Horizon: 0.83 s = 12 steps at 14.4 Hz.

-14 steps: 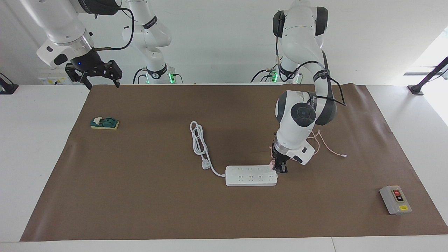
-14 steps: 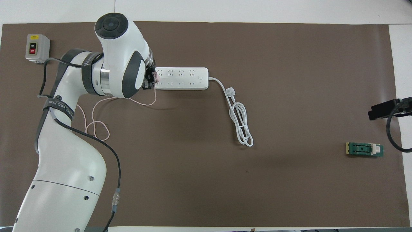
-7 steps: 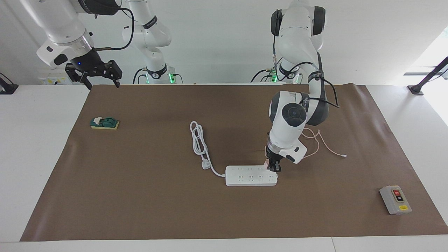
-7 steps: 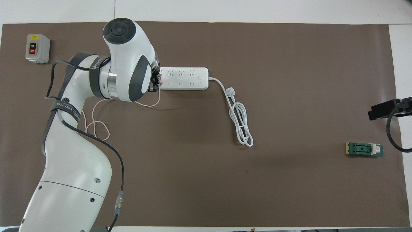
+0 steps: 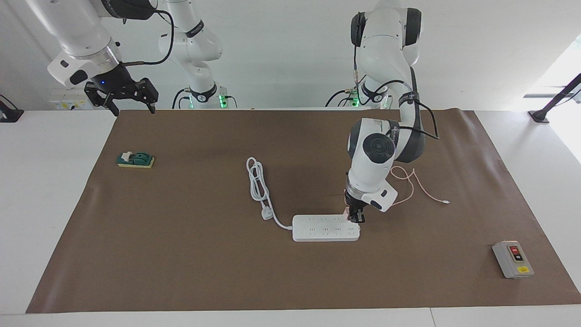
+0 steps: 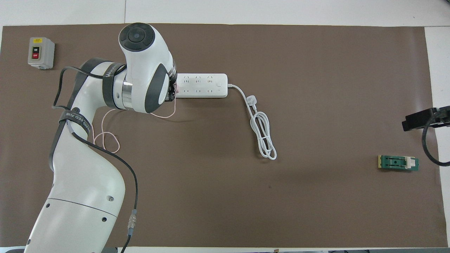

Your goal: Plug charger into power strip

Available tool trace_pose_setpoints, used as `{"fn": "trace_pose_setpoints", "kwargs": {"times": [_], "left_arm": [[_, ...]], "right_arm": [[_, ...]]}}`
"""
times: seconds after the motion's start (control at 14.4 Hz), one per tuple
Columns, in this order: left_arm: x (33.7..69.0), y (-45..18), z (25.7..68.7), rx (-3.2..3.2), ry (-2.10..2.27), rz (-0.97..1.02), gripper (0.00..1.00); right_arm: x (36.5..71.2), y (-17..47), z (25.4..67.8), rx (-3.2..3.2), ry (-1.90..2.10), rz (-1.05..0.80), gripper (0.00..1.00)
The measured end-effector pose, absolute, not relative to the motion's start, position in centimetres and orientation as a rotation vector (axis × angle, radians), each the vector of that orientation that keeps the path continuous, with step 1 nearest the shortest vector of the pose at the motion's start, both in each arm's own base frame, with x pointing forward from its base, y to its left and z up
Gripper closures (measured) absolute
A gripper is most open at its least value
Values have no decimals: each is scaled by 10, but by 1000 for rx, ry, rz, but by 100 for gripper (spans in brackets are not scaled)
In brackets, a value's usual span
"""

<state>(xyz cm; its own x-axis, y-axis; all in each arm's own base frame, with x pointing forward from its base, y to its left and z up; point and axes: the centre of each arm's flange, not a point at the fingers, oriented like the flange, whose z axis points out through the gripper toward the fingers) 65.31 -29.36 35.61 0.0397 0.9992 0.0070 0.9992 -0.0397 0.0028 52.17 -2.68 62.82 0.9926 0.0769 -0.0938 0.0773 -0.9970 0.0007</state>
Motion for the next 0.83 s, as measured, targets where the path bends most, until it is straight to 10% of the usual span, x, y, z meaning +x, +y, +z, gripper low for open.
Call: {"fn": "trace_pose_setpoints", "kwargs": {"times": [0.83], "left_arm": [[654,-291,352,-2264,-2174,-39,69]], "right_arm": [[522,-27,628,3131,121,-147,0]]}}
